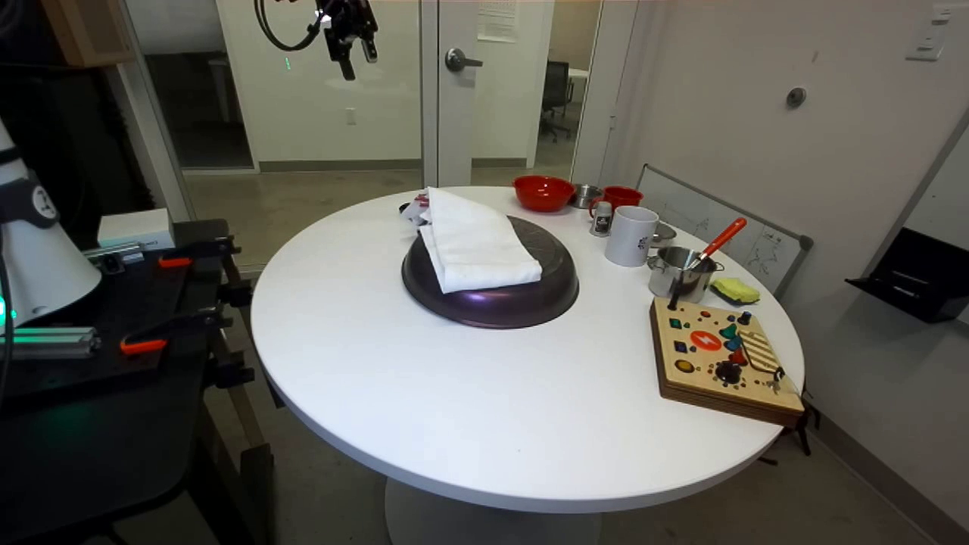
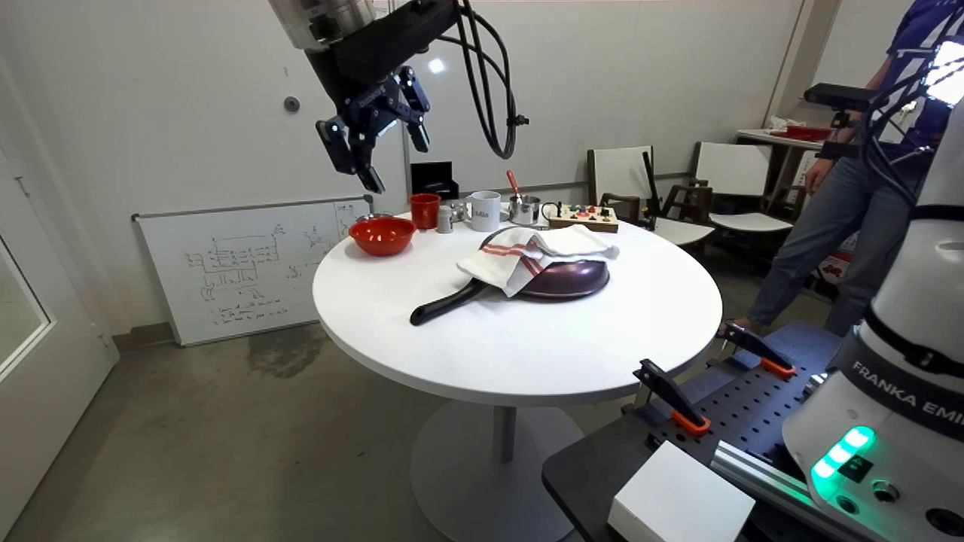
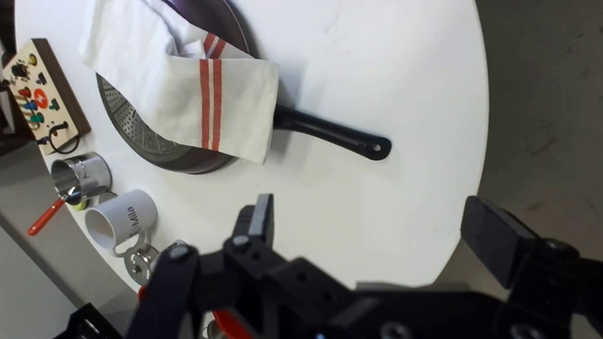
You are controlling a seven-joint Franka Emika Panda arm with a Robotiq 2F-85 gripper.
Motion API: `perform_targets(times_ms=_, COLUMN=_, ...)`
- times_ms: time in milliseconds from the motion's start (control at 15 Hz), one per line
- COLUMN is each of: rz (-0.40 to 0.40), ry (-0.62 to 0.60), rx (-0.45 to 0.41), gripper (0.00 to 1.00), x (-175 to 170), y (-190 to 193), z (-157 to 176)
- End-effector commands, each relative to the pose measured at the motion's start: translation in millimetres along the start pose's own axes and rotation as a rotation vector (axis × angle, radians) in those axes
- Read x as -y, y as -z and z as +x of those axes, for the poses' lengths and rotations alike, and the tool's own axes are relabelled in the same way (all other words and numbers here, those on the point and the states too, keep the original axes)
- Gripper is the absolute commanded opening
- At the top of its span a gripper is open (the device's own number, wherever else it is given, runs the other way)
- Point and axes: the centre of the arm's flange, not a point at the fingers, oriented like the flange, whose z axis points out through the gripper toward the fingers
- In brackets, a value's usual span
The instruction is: Move the tea towel to the right
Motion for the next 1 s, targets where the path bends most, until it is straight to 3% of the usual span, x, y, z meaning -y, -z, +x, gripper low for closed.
perform_targets(times_ms=0, rz=-0.047, ry=-0.071, rx=0.015, gripper=1.0, x=7, y=-19, z=9)
perform_targets(times_ms=467, rz=-0.079, ry=-0.065, rx=0.094, gripper=1.0, x=-3, y=-110, z=13)
perform_targets(times_ms=933, rz=-0.127, ry=-0.068, rx=0.108, gripper=1.0, x=-57, y=-176, z=48)
